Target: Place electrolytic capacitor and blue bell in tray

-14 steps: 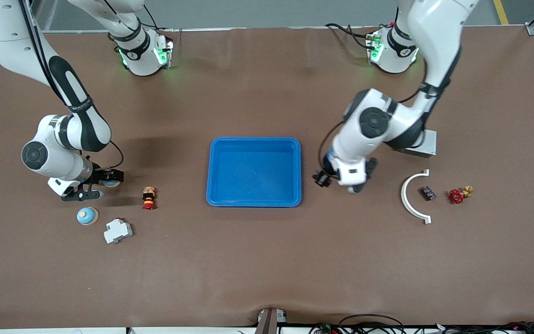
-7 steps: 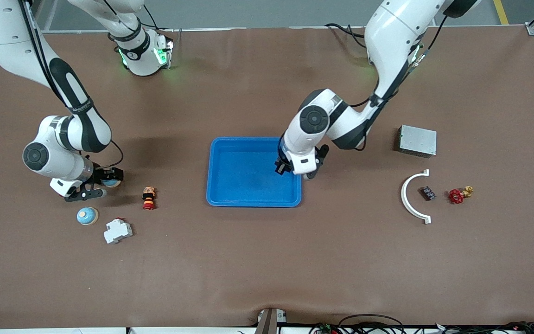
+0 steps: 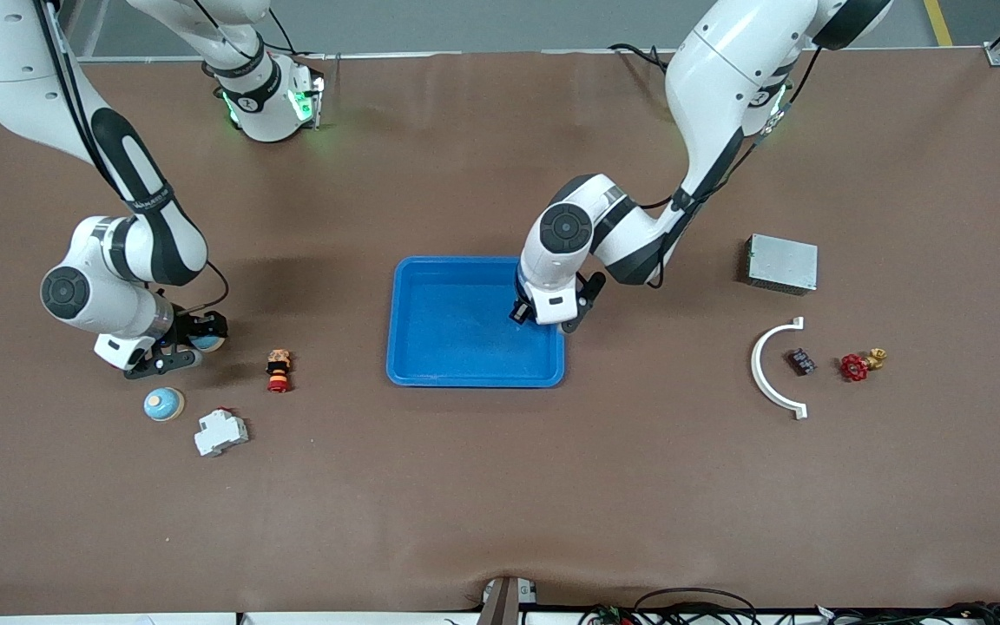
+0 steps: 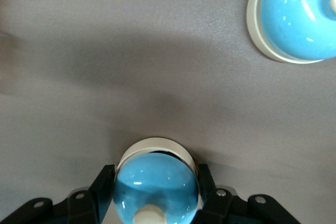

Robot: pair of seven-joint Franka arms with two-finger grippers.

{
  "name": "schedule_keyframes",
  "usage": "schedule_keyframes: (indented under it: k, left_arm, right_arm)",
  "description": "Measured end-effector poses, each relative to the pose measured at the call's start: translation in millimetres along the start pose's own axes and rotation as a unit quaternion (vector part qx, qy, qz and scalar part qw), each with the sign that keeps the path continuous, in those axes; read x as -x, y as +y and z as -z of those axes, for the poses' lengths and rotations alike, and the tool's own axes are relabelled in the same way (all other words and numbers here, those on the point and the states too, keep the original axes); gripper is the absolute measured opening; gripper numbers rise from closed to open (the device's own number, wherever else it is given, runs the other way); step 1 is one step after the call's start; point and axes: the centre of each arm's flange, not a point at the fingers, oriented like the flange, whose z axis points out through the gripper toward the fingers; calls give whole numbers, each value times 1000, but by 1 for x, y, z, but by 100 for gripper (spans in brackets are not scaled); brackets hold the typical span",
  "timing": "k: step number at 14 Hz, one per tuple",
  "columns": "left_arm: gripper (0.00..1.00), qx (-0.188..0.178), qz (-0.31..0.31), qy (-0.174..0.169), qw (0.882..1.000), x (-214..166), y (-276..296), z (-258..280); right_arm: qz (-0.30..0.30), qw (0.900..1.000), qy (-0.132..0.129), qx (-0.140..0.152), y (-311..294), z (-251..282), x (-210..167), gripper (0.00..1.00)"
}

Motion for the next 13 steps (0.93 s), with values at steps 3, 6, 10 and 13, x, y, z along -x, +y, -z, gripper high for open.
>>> schedule_keyframes:
  k: [3,6,10,13]
  left_arm:
    - [96,-6,5,19,1000,-13,8,36]
    - [100,-15,22,70,997,-65,8,112]
    - [100,-56,-6,100,993,-170,-15,173]
    - [100,-87,-46,89,991,-247,-46,172]
  right_arm:
    - [11,1000,-7,-2,-13,35,-4,68]
    - [4,1000,-17,-6,-45,94,-14,68]
    - [-52,998,-39,6,-147,181,-42,68]
    - [-93,995,-38,-9,-254,186,-48,68]
